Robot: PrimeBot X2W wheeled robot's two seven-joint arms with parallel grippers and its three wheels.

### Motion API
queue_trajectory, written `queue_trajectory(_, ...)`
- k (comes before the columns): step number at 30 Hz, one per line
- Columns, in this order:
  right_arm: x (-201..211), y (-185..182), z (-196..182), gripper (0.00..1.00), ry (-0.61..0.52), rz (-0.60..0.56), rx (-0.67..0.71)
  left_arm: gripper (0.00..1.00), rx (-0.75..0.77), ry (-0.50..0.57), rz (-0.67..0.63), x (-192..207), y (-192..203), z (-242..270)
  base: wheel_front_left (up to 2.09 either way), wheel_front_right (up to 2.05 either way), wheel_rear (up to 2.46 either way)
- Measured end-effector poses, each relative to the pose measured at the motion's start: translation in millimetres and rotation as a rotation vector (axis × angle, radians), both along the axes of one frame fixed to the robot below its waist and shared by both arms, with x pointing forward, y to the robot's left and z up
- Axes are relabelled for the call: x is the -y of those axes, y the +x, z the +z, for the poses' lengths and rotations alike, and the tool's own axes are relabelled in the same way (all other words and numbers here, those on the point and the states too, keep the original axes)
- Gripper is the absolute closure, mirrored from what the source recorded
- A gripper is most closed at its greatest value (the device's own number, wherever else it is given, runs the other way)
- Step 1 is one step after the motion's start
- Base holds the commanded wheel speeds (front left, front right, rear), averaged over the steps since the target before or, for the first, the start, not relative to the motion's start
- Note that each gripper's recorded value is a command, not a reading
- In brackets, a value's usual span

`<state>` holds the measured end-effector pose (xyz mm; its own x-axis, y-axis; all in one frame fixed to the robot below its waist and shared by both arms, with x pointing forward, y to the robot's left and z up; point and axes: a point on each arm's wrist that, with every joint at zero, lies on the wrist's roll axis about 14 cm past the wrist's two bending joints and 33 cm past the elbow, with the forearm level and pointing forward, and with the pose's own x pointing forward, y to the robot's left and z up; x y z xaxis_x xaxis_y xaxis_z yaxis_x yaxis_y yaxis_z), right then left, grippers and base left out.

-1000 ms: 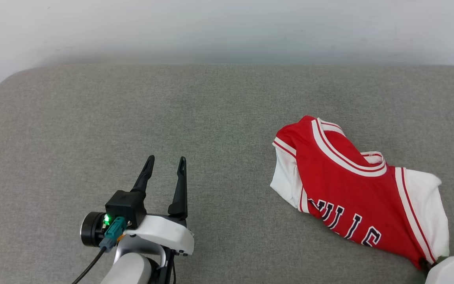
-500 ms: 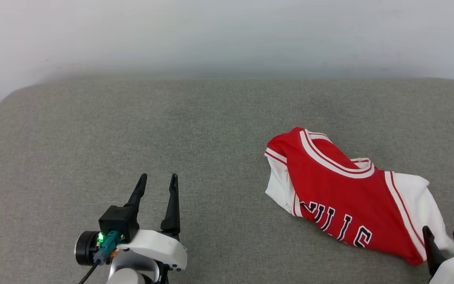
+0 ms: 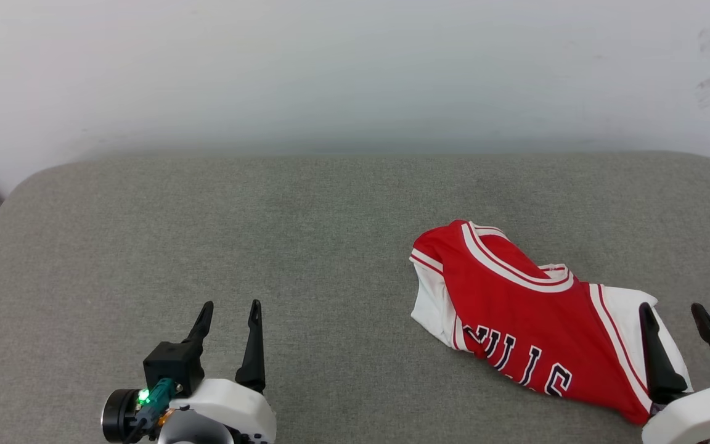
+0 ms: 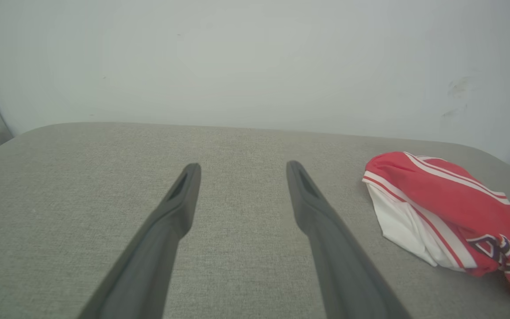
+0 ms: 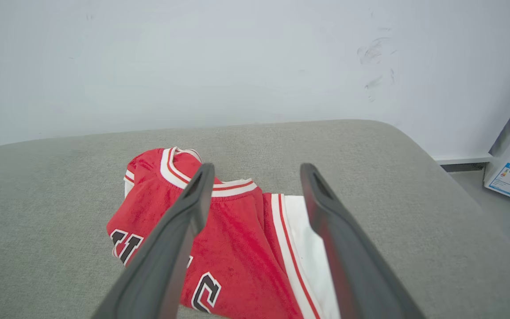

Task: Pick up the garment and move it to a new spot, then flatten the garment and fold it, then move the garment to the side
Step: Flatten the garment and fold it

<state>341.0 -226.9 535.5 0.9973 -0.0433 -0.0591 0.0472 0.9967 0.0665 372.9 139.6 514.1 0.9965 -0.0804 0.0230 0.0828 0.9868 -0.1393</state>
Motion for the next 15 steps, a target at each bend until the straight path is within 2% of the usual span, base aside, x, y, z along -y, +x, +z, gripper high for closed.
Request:
queue_trajectory(8, -28, 7, 25, 0.0, -0.023, 0.074, 0.102, 0.0, -0.04, 0.036, -0.026, 3, 3, -4, 0.0, 0.0, 0.0)
queue_trajectory(15, -38, 17, 36, 0.0, -0.022, 0.1, 0.144, 0.0, -0.125, 0.059, -0.225, 59, 27, -4, 0.0, 0.0, 0.0)
